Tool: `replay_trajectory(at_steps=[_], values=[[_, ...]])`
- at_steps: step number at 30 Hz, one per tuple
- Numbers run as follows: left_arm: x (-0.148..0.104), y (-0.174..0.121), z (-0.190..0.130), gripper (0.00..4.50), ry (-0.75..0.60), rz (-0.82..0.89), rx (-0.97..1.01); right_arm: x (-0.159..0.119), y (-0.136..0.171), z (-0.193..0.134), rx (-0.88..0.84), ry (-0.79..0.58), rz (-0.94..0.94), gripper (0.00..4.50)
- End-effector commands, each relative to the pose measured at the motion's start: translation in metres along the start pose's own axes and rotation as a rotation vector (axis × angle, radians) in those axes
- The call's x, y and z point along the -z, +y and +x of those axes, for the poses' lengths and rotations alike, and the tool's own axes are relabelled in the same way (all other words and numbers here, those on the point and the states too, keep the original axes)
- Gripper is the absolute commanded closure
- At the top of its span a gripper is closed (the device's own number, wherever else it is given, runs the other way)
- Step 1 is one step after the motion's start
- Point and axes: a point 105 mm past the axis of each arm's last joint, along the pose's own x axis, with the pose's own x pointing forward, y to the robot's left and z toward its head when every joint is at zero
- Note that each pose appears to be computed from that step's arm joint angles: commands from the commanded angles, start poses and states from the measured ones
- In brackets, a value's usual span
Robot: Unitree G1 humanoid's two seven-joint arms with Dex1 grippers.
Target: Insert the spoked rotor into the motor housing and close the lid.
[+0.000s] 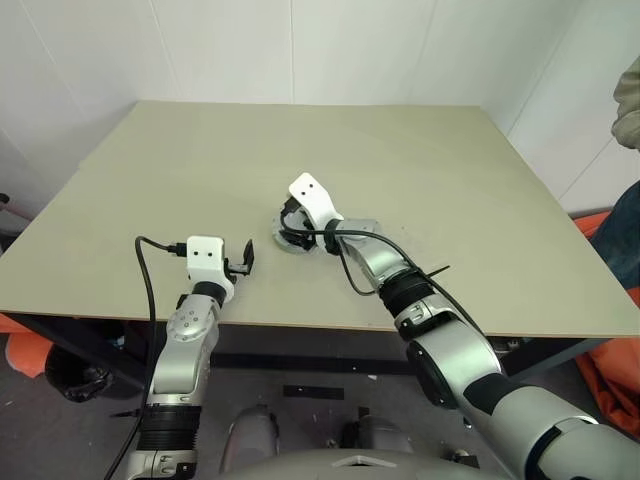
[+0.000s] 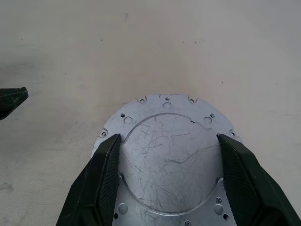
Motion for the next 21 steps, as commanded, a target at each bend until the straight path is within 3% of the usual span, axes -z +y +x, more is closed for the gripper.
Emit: replay_trajectory(at_steps=[1, 21], values=[[-0.019, -0.002, 0.002, 0.21, -0.064, 0.004, 0.007, 0.007, -0.002, 0.001, 0.017, 0.046, 0.002, 1.39], [-0.022, -0.005, 0.003, 0.21, -0.076, 0.018, 0.049, 0.024, -0.006, 0.002, 0.036, 0.134, 0.064, 1.39]])
